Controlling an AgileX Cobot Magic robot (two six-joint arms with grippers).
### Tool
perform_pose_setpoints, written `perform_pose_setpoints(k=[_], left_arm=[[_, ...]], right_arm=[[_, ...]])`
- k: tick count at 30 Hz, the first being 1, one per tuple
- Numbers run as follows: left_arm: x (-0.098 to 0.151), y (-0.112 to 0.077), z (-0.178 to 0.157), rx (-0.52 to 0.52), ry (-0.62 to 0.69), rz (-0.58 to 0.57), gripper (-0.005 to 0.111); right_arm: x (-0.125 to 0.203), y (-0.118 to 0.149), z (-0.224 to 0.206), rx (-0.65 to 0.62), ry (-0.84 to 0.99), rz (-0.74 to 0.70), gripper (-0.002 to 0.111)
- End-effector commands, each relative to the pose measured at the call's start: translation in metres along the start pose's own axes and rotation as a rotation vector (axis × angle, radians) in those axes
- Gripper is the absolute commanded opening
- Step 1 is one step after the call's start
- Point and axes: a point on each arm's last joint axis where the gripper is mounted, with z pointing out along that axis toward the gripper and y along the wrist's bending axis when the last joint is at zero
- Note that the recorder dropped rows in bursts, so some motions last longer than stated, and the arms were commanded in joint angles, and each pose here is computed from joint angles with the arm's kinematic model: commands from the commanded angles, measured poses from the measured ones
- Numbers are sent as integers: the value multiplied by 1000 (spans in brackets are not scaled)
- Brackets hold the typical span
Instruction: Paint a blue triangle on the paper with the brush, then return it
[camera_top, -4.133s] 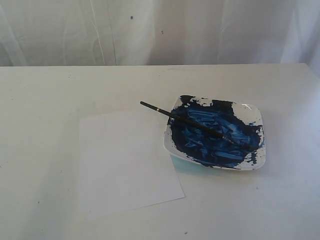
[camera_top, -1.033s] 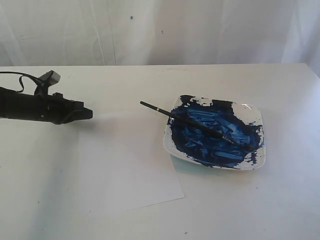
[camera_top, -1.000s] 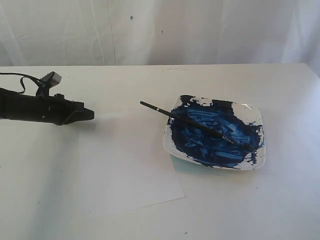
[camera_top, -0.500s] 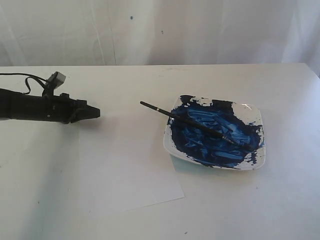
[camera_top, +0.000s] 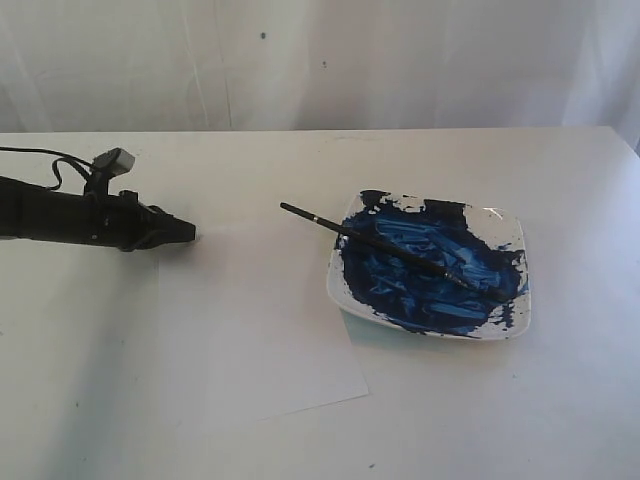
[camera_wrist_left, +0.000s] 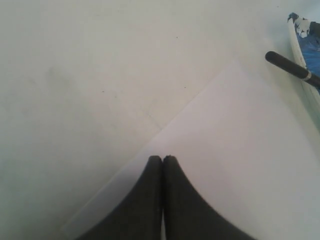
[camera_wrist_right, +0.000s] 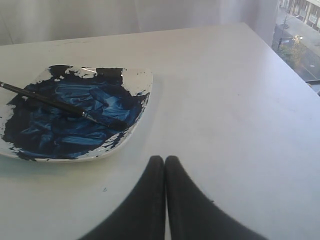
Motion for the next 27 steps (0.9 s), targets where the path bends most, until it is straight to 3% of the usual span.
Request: perform_pose_setpoints(k=[1,27], left_arm=[[8,3,2,-9,39,10,0],[8,3,2,-9,38,30,0]], right_arm=[[-1,0,0,-2,-18,-5,0],[-1,0,0,-2,-18,-5,0]])
